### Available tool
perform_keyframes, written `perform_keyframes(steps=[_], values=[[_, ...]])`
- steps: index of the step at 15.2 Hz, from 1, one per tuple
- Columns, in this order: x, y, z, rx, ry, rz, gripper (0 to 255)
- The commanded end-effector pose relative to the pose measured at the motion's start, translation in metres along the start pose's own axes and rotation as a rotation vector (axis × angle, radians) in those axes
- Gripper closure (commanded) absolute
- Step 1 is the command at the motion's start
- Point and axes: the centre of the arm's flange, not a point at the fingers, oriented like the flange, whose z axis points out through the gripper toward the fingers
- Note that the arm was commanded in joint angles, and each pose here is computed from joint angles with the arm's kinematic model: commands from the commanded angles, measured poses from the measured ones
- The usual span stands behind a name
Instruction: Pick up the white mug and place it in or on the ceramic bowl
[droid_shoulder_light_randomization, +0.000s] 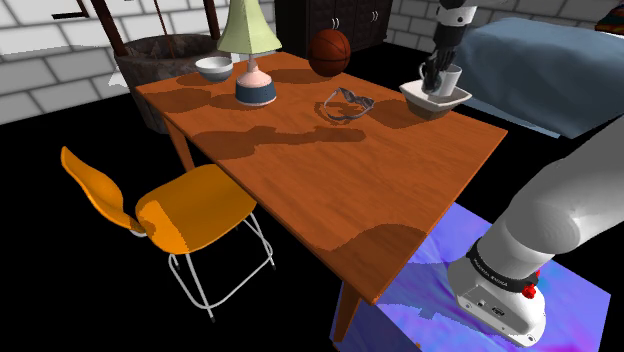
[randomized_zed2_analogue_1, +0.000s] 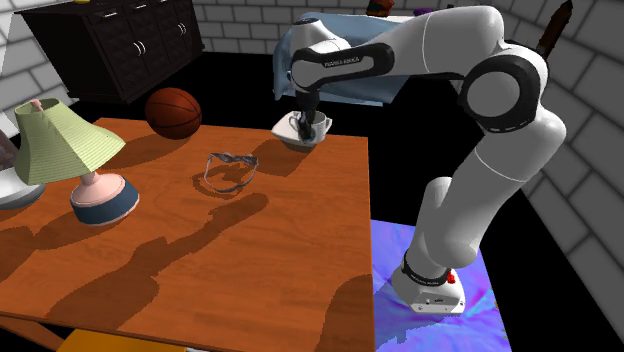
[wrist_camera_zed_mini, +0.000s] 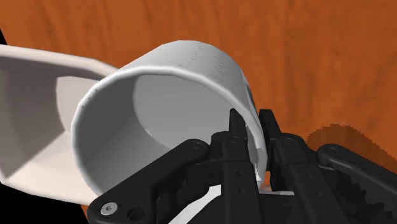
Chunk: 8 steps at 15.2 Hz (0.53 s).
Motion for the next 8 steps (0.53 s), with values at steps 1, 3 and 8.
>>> perform_keyframes(steps=[1, 3, 8], values=[[0.016, 0.025, 0.0, -0.002, 0.0, -0.002, 255], [0.029, 0.047, 0.001, -0.002, 0.0, -0.002, 255], [0.062, 0.104, 0.001, -0.002, 0.0, -0.002, 255]])
